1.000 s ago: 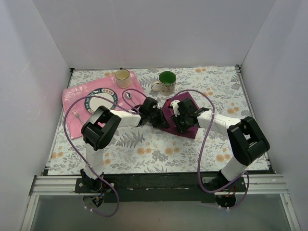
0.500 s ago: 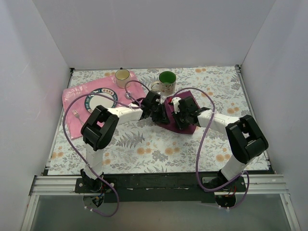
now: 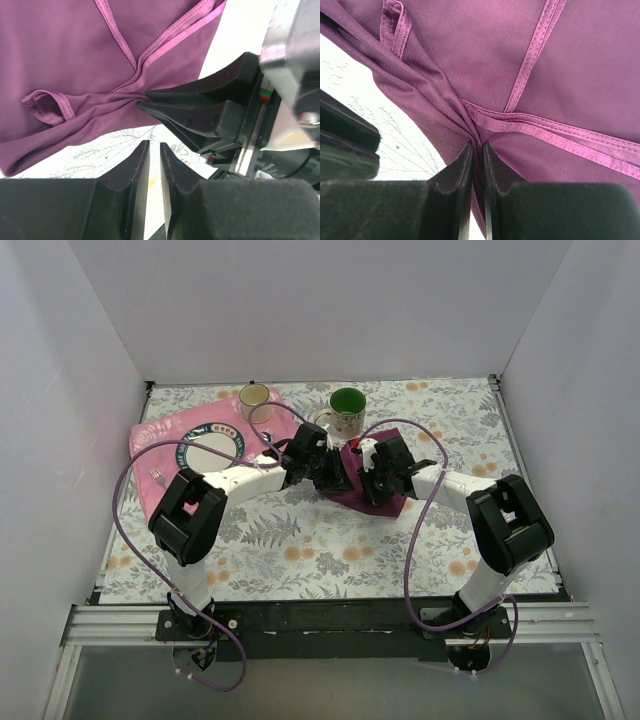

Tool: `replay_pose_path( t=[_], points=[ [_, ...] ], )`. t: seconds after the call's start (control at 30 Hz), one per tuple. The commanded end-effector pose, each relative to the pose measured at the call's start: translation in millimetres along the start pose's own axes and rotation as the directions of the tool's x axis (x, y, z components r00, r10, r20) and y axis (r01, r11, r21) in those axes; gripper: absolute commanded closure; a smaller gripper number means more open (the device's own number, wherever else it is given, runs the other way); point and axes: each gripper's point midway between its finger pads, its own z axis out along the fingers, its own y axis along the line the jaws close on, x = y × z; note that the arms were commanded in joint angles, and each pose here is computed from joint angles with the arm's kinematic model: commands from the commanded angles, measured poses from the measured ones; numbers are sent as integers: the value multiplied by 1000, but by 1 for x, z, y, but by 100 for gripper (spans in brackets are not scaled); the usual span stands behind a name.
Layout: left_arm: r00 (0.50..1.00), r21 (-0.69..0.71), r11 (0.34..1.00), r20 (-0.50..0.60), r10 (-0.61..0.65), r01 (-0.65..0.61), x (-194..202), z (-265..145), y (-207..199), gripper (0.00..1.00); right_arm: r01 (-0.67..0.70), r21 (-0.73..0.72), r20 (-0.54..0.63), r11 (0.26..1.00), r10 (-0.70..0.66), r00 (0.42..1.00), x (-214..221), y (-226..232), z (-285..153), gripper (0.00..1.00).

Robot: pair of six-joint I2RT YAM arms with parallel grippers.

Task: Fold the napkin, place the utensils inside, and roll it up
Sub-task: Roll the napkin with the utensil

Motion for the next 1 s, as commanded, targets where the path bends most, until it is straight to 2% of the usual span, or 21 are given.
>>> replay_pose_path(
  t=[0.0,0.03,0.23,0.33,0.37,0.43,0.47,0.6,0.73,0.9,0.97],
  points=[
    [999,34,999,-30,-24,25,9,3,-2,86,-60,-27,-205,998,53,977,62,4,10,95],
    [999,26,999,-35,-27,28,10,6,1,87,-66,-38,-206,997,57,977,61,5,11,98],
    [999,-1,999,-1,-39,39,6,0,2,84,-147,-88,-244,985,122,962,69,10,8,99],
    [995,-75,993,32,-92,95,6,-16,9,72,-247,-133,-259,960,207,944,73,18,6,99],
    [988,-96,984,48,-144,148,7,-20,12,62,-282,-138,-264,949,240,934,74,21,6,99],
    [982,-113,977,70,-174,181,8,-31,13,55,-321,-145,-277,936,273,921,80,26,7,99],
    [972,-132,963,65,-226,233,12,-34,15,53,-342,-137,-278,930,296,914,81,25,7,99],
    [933,-153,921,66,-353,359,27,-40,25,52,-453,-125,-301,883,401,865,93,31,9,99],
    [908,-161,894,58,-415,419,37,-30,36,52,-534,-103,-314,839,482,818,110,37,7,99],
    [873,-219,846,110,-474,487,46,-24,63,53,-589,-91,-265,803,551,791,116,35,7,99],
    [863,-194,842,144,-483,504,45,-24,68,54,-593,-101,-263,799,554,790,118,37,7,99]
  ],
)
